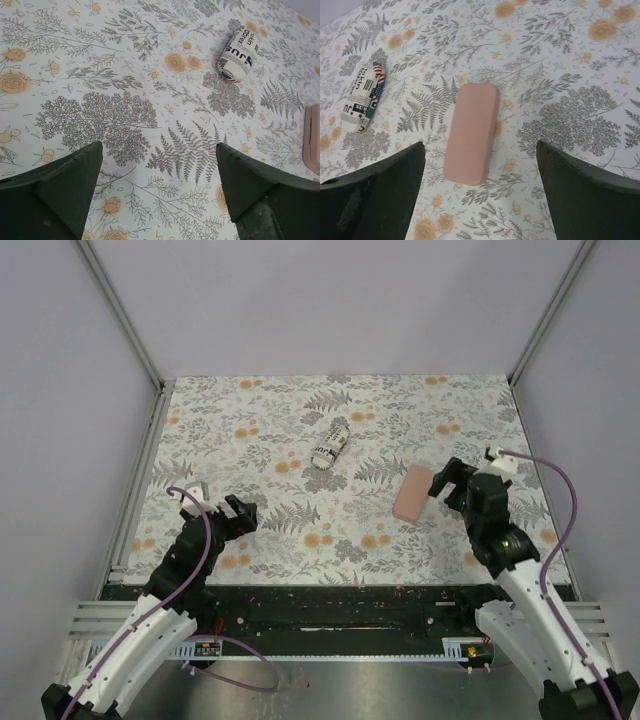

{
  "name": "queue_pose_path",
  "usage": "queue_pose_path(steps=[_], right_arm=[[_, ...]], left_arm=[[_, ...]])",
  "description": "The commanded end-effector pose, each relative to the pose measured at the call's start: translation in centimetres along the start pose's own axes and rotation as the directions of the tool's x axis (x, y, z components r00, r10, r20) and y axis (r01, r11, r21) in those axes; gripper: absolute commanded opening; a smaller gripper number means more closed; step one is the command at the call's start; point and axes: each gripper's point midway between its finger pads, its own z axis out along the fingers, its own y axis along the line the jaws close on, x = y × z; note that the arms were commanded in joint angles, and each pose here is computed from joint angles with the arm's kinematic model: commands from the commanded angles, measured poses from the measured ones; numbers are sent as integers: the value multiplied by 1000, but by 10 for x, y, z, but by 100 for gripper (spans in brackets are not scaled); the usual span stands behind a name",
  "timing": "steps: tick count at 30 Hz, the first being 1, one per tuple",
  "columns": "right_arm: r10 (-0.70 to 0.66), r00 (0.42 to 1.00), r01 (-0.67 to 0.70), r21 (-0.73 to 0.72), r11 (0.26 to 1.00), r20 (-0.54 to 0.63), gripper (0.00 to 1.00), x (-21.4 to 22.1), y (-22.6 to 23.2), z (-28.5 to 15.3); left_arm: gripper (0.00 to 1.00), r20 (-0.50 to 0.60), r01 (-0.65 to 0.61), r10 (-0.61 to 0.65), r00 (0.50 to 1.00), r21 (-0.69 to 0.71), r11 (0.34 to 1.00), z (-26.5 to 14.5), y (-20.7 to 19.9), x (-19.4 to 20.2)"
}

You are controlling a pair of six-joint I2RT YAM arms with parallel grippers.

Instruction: Organize the sunglasses

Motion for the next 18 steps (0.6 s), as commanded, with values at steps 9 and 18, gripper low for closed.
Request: queue_pose_path(steps=[9,18], right_arm=[[131,951,-122,-47,991,280,99,12,-39,-24],[118,961,-116,-24,993,250,99,12,-37,-20]], left_arm=[[99,33,1,-2,999,43,999,2,-9,-8],[99,42,8,-10,999,42,999,1,-8,-8]])
